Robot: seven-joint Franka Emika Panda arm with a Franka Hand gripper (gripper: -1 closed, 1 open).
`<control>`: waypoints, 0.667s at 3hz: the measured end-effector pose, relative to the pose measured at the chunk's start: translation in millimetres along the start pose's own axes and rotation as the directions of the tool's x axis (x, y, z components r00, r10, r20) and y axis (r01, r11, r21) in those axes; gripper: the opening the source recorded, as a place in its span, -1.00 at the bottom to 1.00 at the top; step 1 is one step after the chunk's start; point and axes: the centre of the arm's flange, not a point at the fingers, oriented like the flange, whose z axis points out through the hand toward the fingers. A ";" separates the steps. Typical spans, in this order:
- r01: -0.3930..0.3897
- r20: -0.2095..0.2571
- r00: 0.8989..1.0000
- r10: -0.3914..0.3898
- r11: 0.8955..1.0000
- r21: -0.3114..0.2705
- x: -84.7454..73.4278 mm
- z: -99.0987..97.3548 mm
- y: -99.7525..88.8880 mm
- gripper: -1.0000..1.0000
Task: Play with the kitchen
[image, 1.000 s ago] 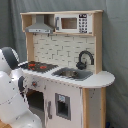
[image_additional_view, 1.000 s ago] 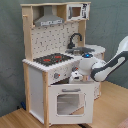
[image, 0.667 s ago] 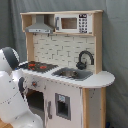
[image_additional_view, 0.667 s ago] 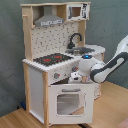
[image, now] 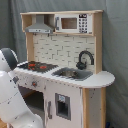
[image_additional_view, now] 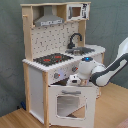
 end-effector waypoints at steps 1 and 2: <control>-0.090 -0.017 0.996 0.090 0.996 -0.016 4.1 -1.7 -1.1 -1.00; -0.155 -0.039 0.987 0.154 0.988 -0.025 16.0 -2.3 -11.9 -1.00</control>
